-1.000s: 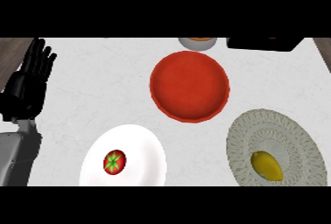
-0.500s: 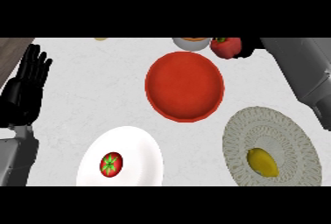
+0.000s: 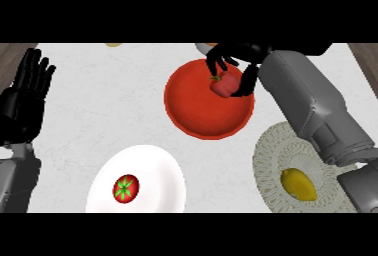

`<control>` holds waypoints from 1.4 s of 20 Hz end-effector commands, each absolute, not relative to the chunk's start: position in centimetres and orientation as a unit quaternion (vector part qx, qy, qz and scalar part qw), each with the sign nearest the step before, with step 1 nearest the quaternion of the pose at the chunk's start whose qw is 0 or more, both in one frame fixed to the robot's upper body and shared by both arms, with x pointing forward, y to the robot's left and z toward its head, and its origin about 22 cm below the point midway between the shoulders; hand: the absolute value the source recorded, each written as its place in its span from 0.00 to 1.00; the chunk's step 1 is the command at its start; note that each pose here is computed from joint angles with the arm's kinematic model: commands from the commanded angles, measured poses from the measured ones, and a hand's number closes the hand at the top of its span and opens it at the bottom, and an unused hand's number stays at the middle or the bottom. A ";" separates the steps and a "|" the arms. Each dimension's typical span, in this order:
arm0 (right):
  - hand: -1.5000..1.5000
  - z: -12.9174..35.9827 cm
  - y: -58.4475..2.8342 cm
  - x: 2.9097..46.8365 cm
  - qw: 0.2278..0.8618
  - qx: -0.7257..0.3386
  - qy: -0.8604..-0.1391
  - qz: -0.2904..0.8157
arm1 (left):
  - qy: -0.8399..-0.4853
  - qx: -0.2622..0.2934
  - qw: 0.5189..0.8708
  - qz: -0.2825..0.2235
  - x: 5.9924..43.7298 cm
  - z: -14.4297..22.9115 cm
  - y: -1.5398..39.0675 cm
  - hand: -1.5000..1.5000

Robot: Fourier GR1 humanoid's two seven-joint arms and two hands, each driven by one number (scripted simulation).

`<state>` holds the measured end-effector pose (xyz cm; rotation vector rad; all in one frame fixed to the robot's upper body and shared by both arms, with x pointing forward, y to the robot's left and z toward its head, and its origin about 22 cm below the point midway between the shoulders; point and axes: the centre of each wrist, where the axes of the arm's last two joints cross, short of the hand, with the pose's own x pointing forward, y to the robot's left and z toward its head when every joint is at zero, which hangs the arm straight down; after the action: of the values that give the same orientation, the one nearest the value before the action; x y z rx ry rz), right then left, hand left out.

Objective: Pick the bell pepper from the placemat and place it in the bowl

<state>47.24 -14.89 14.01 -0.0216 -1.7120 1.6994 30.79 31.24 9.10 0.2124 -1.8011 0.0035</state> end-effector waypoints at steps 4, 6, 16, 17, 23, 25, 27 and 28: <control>0.00 10.4 -12.2 46.3 0.437 0.069 -0.631 0.637 | -0.781 0.094 0.618 0.002 30.0 8.2 32.4 0.50; 0.00 7.2 -12.7 45.2 0.462 0.116 -0.646 0.596 | -0.781 0.093 0.618 0.002 30.3 8.1 31.1 0.50; 0.00 11.5 -18.5 47.1 0.500 0.122 -0.761 0.396 | -0.785 0.082 0.613 -0.002 31.2 8.7 31.1 0.50; 0.00 11.8 -17.5 47.2 0.515 0.113 -0.762 0.377 | -0.788 0.088 0.609 -0.001 31.1 9.0 31.1 0.50; 0.00 14.1 -24.9 47.4 0.556 0.091 -0.763 0.318 | -0.791 0.070 0.608 -0.018 30.9 8.5 31.5 0.50; 0.00 15.1 -26.6 47.4 0.556 0.099 -0.770 0.298 | -0.794 0.066 0.605 -0.014 31.6 9.1 30.0 0.50; 0.00 15.1 -29.0 46.9 0.558 0.092 -0.774 0.285 | -0.797 0.065 0.600 -0.016 31.5 9.6 29.5 0.50; 0.00 15.4 -29.8 46.8 0.557 0.090 -0.777 0.279 | -0.803 0.062 0.593 -0.020 31.8 9.8 29.2 0.50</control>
<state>47.35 -25.93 14.38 0.1931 -1.8101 0.7227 31.50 29.82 9.33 0.1561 -1.8441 -0.0312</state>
